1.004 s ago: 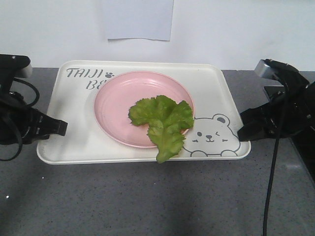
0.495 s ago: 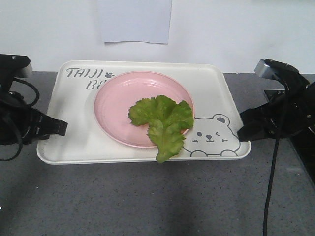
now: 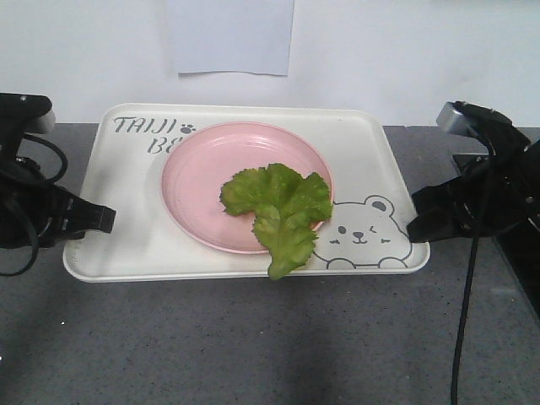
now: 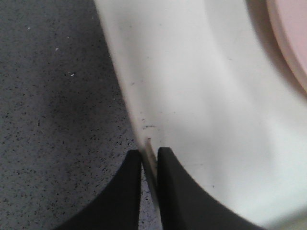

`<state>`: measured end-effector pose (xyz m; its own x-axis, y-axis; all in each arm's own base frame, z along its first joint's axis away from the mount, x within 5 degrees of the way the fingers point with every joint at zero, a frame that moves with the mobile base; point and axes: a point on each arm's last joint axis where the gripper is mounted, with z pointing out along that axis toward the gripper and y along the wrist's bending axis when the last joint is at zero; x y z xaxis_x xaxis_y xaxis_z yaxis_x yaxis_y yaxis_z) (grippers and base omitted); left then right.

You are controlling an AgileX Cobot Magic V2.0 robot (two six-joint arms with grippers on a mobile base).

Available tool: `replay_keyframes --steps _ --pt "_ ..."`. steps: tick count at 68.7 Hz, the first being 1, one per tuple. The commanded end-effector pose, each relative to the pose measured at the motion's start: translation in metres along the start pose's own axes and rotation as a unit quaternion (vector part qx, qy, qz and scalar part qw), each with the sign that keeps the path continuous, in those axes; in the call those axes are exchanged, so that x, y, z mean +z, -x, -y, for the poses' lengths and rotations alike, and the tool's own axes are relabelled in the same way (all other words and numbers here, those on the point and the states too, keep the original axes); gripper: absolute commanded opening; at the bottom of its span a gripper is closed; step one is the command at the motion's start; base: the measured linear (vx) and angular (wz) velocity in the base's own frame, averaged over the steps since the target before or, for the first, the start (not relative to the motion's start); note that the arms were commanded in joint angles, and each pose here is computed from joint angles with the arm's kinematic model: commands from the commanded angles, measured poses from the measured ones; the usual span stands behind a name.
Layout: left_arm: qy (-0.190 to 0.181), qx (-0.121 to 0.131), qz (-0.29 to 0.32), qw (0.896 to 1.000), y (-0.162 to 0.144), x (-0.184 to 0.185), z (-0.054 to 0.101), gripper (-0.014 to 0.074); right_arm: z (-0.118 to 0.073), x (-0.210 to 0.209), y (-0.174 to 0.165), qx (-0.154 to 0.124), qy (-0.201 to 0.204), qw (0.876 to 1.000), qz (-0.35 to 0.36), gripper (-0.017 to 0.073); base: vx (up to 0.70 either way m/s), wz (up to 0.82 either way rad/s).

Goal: Transfer vegetables to tray and serve
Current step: 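Hold the tray steady with both grippers as the base stops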

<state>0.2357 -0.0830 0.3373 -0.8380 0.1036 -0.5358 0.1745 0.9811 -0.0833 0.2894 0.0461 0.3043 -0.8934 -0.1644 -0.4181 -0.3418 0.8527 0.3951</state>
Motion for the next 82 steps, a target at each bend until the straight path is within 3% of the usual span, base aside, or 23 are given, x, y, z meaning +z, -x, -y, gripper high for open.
replay_keyframes --steps 1,82 --pt "-0.011 0.014 0.064 0.998 0.0110 -0.0158 0.0034 -0.0007 -0.0151 -0.0157 0.0036 -0.033 0.018 0.999 0.031 -0.0003 0.00 0.00" --pt "-0.011 0.014 0.064 0.998 0.0110 -0.0158 0.0034 -0.0007 -0.0151 -0.0157 0.0036 -0.033 0.018 0.999 0.031 -0.0003 0.00 0.00"
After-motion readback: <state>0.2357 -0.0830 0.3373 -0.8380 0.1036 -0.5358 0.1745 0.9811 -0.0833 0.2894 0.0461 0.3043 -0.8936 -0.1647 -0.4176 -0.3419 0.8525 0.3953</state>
